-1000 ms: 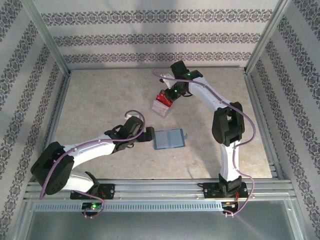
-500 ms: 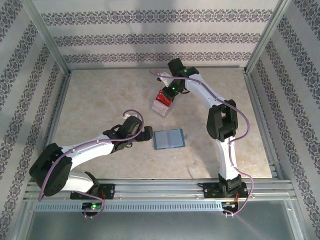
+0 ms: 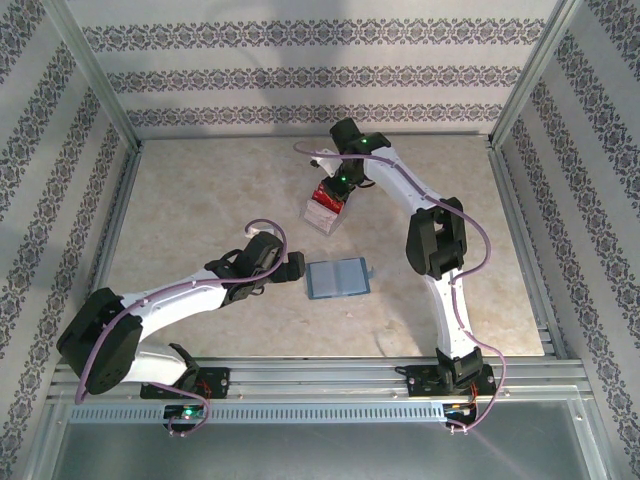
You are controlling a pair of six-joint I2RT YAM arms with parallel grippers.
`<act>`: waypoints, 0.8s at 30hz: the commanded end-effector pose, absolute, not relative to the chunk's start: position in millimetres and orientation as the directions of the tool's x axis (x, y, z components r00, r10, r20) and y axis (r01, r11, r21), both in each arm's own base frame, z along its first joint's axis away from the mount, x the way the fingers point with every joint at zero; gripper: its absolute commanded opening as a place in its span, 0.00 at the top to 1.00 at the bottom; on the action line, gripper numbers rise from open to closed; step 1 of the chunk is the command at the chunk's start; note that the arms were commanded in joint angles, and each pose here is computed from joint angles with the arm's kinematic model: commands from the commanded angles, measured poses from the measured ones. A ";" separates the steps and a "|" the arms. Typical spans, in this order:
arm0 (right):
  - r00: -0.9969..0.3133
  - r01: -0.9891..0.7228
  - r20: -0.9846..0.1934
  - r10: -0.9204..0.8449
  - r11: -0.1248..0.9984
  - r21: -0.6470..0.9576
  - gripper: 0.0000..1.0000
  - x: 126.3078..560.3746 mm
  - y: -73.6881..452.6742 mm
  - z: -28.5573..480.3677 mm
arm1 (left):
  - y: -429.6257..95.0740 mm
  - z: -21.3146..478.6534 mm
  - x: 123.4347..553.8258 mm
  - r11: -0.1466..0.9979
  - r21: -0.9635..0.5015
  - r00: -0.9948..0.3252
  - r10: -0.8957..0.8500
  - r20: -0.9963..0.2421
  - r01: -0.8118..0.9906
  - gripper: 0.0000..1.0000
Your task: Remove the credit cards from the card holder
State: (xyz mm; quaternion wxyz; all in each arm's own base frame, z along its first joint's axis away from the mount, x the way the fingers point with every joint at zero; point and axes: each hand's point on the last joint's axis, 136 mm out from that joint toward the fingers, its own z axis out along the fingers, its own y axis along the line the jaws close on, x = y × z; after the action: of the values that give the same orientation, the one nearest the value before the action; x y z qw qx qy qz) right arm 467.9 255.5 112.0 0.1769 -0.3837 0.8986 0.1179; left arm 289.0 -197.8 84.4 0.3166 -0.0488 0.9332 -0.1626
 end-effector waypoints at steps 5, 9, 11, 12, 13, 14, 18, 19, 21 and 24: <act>-0.638 -0.741 -0.365 -0.678 0.670 0.051 0.93 468.0 252.2 100.8 | -185.2 80.8 286.6 0.954 -0.301 -0.797 -0.186 -0.574 -0.006 0.01; -0.637 -0.741 -0.355 -0.684 0.671 0.037 0.87 467.3 251.8 102.1 | -186.4 79.9 286.8 0.953 -0.302 -0.801 -0.184 -0.570 -0.004 0.01; -0.635 -0.740 -0.358 -0.685 0.672 0.027 0.86 466.5 252.3 106.2 | -187.0 79.9 287.2 0.954 -0.301 -0.801 -0.182 -0.570 -0.003 0.01; -0.632 -0.741 -0.363 -0.685 0.671 0.025 0.85 466.0 252.8 109.4 | -186.9 80.0 287.3 0.954 -0.300 -0.801 -0.182 -0.570 -0.002 0.01; -0.631 -0.741 -0.366 -0.684 0.672 0.022 0.85 465.0 253.3 112.1 | -187.0 79.7 287.2 0.954 -0.301 -0.802 -0.182 -0.569 -0.003 0.01; -0.630 -0.740 -0.371 -0.682 0.672 0.021 0.84 464.7 253.7 115.3 | -187.1 80.2 287.4 0.953 -0.302 -0.801 -0.182 -0.570 -0.002 0.01; -0.622 -0.739 -0.396 -0.676 0.674 0.010 0.84 462.0 254.9 130.4 | -187.2 79.6 287.1 0.953 -0.303 -0.802 -0.184 -0.568 -0.003 0.01; -0.622 -0.736 -0.403 -0.672 0.677 0.007 0.83 461.4 254.4 134.5 | -187.2 79.8 287.1 0.953 -0.304 -0.802 -0.184 -0.569 -0.003 0.01; -0.623 -0.730 -0.417 -0.662 0.684 0.006 0.83 458.4 254.3 142.2 | -187.2 79.9 287.0 0.952 -0.305 -0.801 -0.186 -0.569 -0.004 0.01; -0.630 -0.712 -0.446 -0.635 0.702 0.006 0.82 453.4 253.4 155.4 | -187.0 79.8 287.4 0.952 -0.307 -0.799 -0.189 -0.570 -0.006 0.01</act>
State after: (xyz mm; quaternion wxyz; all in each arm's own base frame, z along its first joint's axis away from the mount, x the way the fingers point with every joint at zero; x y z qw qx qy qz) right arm 458.9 253.4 117.5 0.1737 -0.3887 0.9002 0.0922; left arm 289.3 -197.4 84.6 0.3175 -0.0493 0.9331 -0.1618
